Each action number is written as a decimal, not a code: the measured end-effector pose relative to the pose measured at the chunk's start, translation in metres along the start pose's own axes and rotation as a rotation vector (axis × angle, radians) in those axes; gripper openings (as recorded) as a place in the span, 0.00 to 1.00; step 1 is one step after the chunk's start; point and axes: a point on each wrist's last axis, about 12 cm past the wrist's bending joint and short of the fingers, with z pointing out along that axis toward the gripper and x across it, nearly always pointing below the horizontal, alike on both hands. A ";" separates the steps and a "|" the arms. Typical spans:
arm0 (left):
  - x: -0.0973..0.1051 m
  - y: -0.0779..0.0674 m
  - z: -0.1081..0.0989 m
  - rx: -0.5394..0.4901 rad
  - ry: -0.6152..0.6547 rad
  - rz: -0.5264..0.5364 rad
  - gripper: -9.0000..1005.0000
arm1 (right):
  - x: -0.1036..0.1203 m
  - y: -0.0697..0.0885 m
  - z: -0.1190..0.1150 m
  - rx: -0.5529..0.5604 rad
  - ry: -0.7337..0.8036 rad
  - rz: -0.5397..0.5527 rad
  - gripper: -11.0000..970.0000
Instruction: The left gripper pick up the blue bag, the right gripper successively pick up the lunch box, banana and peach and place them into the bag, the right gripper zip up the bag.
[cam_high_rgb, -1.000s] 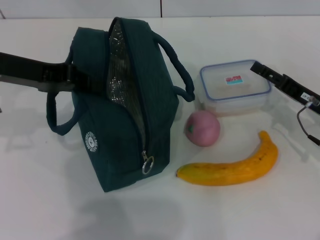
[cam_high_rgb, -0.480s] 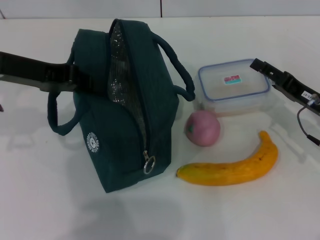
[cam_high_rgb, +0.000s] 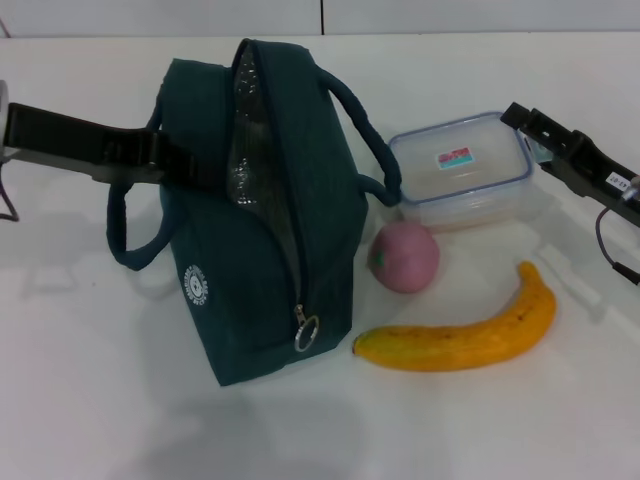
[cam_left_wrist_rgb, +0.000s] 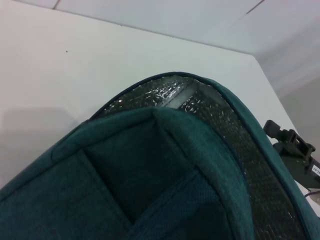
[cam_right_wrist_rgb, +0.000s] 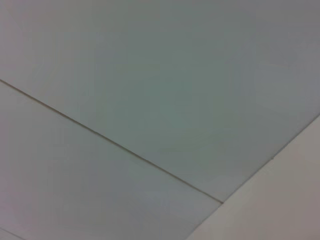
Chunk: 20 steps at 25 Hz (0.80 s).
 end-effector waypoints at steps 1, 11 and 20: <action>-0.001 0.000 0.001 0.002 0.002 0.003 0.04 | 0.000 0.001 0.000 -0.006 -0.002 0.006 0.82; -0.007 -0.004 0.001 0.004 0.000 0.035 0.04 | -0.003 0.008 0.009 -0.037 0.000 0.037 0.78; -0.010 -0.005 0.003 0.010 0.006 0.043 0.04 | -0.003 0.010 0.013 -0.042 0.011 0.054 0.74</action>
